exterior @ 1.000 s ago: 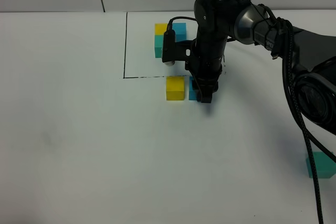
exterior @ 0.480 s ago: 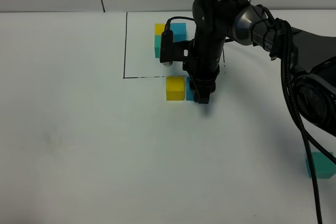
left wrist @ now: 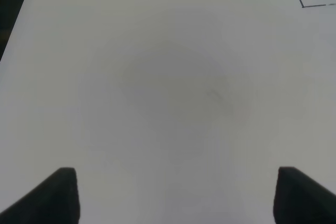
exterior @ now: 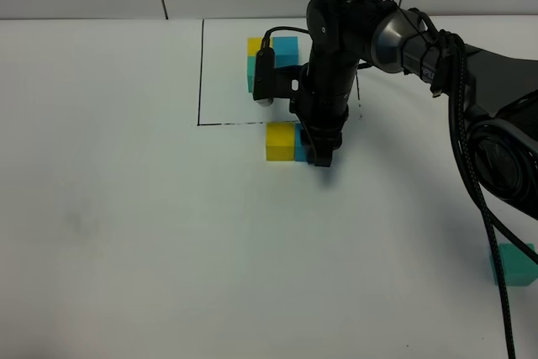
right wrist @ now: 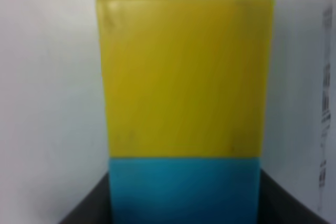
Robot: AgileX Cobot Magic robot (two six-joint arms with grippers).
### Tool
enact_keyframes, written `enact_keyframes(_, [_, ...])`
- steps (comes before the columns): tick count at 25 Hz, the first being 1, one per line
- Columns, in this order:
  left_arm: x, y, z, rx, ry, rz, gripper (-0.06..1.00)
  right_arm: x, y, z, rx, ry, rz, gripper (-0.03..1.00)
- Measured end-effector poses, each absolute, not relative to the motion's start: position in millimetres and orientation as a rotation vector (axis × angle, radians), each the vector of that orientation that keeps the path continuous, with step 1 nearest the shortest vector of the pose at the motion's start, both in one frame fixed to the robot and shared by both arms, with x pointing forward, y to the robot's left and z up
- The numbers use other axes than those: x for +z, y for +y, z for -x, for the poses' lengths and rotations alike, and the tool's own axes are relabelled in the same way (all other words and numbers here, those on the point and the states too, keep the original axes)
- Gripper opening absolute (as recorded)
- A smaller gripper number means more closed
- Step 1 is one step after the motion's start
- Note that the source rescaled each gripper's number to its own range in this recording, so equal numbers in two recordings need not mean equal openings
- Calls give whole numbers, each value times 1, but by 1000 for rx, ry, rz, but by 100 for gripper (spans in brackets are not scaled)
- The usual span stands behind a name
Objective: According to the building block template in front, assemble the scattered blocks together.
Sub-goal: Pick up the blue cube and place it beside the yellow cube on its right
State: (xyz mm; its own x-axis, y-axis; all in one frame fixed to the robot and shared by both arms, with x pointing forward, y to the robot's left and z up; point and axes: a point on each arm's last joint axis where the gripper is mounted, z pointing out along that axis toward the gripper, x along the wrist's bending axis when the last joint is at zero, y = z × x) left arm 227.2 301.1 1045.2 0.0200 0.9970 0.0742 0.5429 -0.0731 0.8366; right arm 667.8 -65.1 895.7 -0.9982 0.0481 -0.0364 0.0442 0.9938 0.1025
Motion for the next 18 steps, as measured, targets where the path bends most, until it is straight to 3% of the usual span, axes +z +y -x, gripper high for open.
enact_keyframes(18, [1045,301,-227,940,1584,-1683,75,895,-64,-667,132,3091,37,3])
